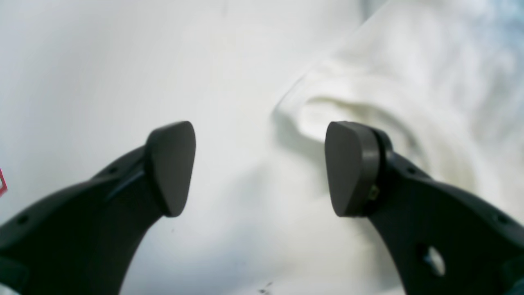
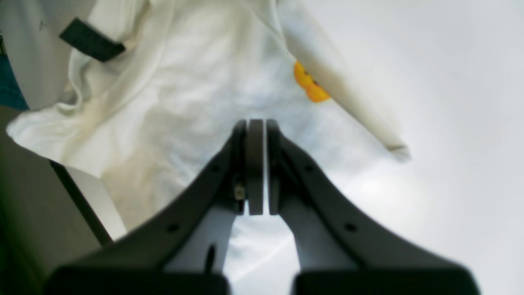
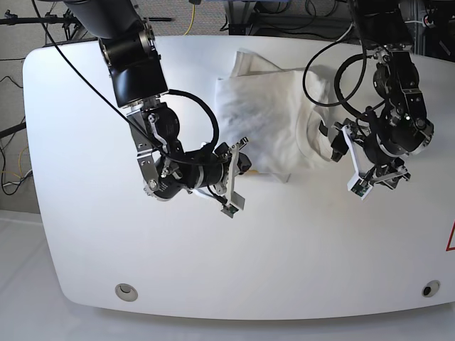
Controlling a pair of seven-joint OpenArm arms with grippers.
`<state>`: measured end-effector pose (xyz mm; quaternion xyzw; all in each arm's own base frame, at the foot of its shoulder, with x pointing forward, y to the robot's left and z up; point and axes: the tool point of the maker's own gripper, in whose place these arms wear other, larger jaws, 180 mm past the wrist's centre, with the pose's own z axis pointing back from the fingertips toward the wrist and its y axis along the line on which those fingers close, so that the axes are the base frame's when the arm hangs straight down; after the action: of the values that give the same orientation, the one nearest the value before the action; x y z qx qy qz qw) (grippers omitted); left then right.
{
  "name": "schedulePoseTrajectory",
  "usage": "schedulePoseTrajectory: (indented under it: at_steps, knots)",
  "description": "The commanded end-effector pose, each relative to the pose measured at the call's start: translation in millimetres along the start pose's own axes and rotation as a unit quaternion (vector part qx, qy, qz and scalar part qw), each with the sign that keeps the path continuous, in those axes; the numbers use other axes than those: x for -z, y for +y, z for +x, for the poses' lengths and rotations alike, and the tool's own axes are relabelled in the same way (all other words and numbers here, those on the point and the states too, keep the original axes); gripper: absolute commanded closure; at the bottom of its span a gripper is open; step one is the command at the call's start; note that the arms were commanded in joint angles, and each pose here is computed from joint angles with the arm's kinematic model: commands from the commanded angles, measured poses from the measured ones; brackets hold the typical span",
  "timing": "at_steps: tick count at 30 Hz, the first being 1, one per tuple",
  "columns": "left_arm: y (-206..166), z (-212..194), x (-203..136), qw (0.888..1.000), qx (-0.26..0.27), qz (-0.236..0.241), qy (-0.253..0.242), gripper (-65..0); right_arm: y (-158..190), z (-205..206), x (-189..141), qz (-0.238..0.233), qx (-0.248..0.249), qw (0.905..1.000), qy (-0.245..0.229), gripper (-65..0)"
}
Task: Fold the T-shirt properly
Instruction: 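Move the left gripper to the shirt's hem and pinch it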
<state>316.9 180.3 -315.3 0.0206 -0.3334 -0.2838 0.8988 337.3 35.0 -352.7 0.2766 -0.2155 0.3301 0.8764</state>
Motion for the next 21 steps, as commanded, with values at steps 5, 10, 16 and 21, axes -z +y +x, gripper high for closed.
schedulePoseTrajectory:
  at_steps: [5,10,16,21]
  knots:
    - [-16.5,17.9,1.2,0.999,0.015,-0.016,-0.024,-45.5,2.4,25.4,-9.2,0.003,-0.016,0.9992,-0.037,-0.5]
    - [-40.8,6.9,6.4,0.999,0.03,-0.044,-0.007,-43.2,2.7,24.1,-8.6,0.003,-0.015,0.9992,-0.036,-0.5]
    - [-63.0,-3.7,10.1,0.997,0.043,-0.071,0.008,-27.2,2.9,23.2,-8.3,0.004,-0.014,0.9993,-0.034,-0.5]
    - [-77.5,-21.9,10.9,0.995,0.04,-0.088,0.027,-12.8,2.9,22.9,-8.2,0.004,-0.014,0.9993,-0.034,-0.5]
